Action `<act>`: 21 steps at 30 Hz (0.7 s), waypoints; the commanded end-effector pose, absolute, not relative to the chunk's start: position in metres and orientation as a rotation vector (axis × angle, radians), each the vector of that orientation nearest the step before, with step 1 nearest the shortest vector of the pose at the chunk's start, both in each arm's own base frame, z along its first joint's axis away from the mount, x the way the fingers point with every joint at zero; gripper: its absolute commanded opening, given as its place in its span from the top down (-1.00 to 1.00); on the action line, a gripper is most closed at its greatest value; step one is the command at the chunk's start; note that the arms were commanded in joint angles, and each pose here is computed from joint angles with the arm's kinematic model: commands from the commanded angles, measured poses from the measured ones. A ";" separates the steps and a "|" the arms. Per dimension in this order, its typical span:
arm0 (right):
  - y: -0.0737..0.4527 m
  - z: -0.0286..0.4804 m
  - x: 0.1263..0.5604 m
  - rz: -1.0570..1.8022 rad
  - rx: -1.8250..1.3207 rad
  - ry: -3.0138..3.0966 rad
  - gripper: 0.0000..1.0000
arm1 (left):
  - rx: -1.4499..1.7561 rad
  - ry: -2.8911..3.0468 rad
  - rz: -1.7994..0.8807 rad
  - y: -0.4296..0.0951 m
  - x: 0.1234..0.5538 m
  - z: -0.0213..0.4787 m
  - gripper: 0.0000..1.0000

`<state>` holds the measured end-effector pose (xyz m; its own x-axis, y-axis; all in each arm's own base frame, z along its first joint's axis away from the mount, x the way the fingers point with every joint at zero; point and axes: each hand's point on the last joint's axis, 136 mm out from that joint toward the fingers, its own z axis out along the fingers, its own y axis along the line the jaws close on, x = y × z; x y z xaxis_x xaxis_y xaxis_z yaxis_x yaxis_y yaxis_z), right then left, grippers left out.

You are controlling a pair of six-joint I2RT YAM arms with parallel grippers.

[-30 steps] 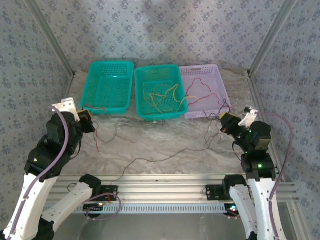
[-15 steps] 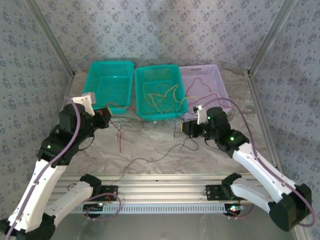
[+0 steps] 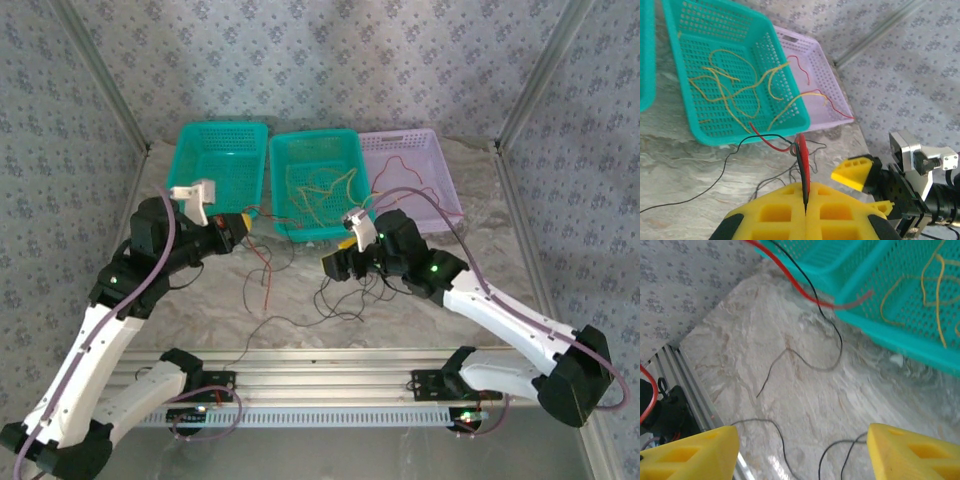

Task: Untangle the cables

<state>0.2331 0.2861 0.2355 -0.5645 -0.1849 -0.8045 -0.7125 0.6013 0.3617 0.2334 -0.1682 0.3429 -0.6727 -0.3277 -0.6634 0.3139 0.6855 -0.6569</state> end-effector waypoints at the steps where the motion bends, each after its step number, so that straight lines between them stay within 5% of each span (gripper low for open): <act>1: 0.302 0.271 0.247 0.873 -0.749 1.911 -0.42 | 0.058 2.061 -1.128 -0.186 0.225 0.352 1.00; 9: 0.342 0.252 0.246 0.869 -0.870 1.888 -0.41 | 0.063 2.052 -1.168 -0.189 0.219 0.357 1.00; 21: 0.333 0.251 0.279 0.699 -0.748 1.829 -0.28 | 0.096 2.066 -1.235 -0.198 0.211 0.355 1.00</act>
